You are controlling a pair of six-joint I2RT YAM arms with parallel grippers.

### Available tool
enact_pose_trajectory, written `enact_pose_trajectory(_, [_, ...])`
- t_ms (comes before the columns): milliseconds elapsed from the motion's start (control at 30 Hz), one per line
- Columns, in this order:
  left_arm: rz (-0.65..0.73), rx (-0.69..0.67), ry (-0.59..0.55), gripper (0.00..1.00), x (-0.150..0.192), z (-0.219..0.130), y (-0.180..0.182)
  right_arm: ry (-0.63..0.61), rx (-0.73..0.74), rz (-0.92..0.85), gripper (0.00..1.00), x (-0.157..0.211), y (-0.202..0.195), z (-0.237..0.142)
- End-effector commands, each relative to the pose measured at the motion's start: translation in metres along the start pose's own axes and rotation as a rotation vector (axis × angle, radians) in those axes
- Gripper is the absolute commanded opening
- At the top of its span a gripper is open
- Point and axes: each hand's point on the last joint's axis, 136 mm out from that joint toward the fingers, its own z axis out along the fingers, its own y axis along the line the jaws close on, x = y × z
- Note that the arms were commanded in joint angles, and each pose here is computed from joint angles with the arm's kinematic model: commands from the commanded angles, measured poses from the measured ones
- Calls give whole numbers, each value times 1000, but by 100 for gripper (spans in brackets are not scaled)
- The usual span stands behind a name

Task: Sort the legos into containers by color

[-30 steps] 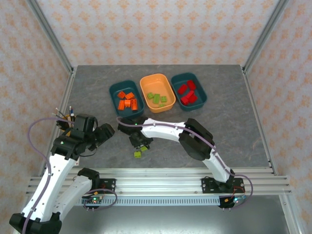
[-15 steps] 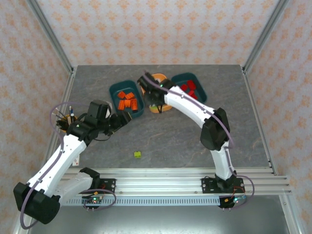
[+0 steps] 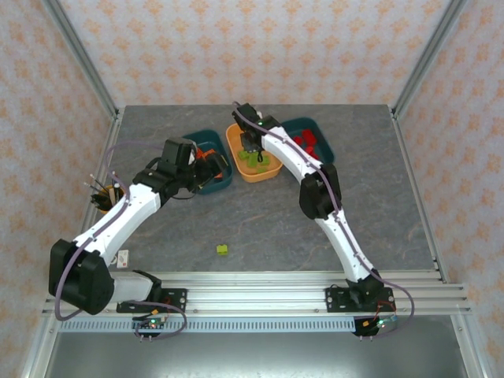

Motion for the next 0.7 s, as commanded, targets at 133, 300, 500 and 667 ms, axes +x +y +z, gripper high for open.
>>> enact_pose_trajectory(133, [49,103,-70,78,-26,-6,-43,-115,76,-39,31,-30,-13,20])
enact_pose_trajectory(300, [45,90,-60,78,-25,-3,-39,-96,107,-32,35,-23,-19,36])
enact_pose_trajectory(500, [55,83,-59,78,-24,-5,-39,-95,92,-23,59,-27,-17,25])
enact_pose_trajectory(667, [77,42,-62,78,-23,-14,-33,-190,36,-9,65,-57,-5,-32])
